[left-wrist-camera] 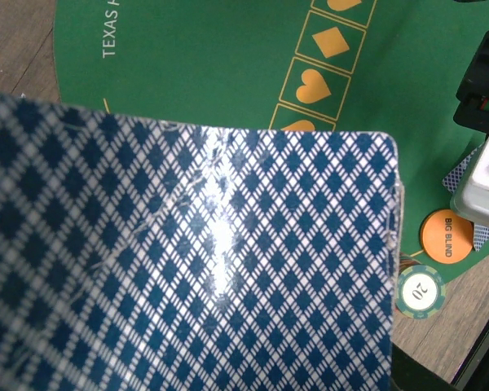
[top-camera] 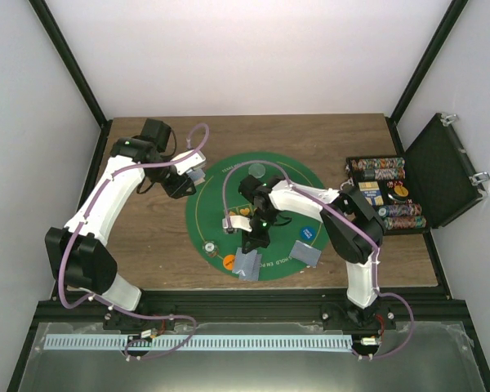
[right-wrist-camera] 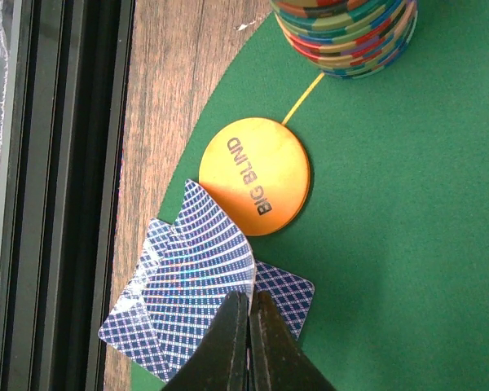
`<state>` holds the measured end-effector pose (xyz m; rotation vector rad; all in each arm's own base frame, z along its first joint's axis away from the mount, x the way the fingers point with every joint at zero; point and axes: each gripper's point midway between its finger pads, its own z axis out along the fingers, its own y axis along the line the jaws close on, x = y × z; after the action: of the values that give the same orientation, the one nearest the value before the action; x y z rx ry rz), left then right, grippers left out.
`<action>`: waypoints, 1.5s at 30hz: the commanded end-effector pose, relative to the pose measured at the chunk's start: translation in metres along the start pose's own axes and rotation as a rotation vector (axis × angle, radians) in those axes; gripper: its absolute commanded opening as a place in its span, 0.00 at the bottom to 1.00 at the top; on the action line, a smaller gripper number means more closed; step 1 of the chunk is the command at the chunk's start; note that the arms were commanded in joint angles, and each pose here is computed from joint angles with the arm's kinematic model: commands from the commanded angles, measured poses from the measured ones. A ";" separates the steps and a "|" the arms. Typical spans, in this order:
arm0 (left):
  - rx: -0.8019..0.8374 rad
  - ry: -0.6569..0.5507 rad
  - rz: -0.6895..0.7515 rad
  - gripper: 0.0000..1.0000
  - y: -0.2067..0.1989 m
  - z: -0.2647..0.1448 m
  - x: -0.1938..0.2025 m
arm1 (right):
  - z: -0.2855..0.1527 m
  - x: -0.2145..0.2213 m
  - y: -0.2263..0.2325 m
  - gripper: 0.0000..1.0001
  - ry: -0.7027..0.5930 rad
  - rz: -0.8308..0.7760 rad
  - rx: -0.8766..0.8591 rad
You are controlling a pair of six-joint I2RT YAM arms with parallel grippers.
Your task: Distribute texas hold em gaming equipment
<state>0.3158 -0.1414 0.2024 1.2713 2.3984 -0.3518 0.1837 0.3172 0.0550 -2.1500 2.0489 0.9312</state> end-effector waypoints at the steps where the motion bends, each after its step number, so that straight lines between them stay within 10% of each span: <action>1: -0.003 -0.008 0.007 0.45 0.000 -0.001 -0.001 | 0.004 -0.003 0.000 0.01 -0.016 -0.035 -0.014; 22: -0.004 -0.008 0.009 0.45 0.000 -0.002 -0.001 | 0.010 0.008 0.007 0.01 -0.017 -0.053 -0.002; 34: -0.004 -0.006 0.009 0.45 -0.001 -0.003 0.000 | -0.013 -0.014 -0.006 0.40 -0.075 -0.083 0.139; 40: -0.004 -0.012 0.013 0.45 -0.002 -0.005 -0.001 | -0.073 -0.057 -0.011 0.50 -0.280 -0.083 0.310; 45: 0.015 -0.020 0.022 0.46 -0.006 -0.006 -0.002 | -0.186 -0.089 -0.039 0.76 -0.740 0.217 0.313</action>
<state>0.3155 -0.1414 0.2024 1.2746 2.3972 -0.3525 0.2364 0.3319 0.1492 -1.6952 1.8776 0.8517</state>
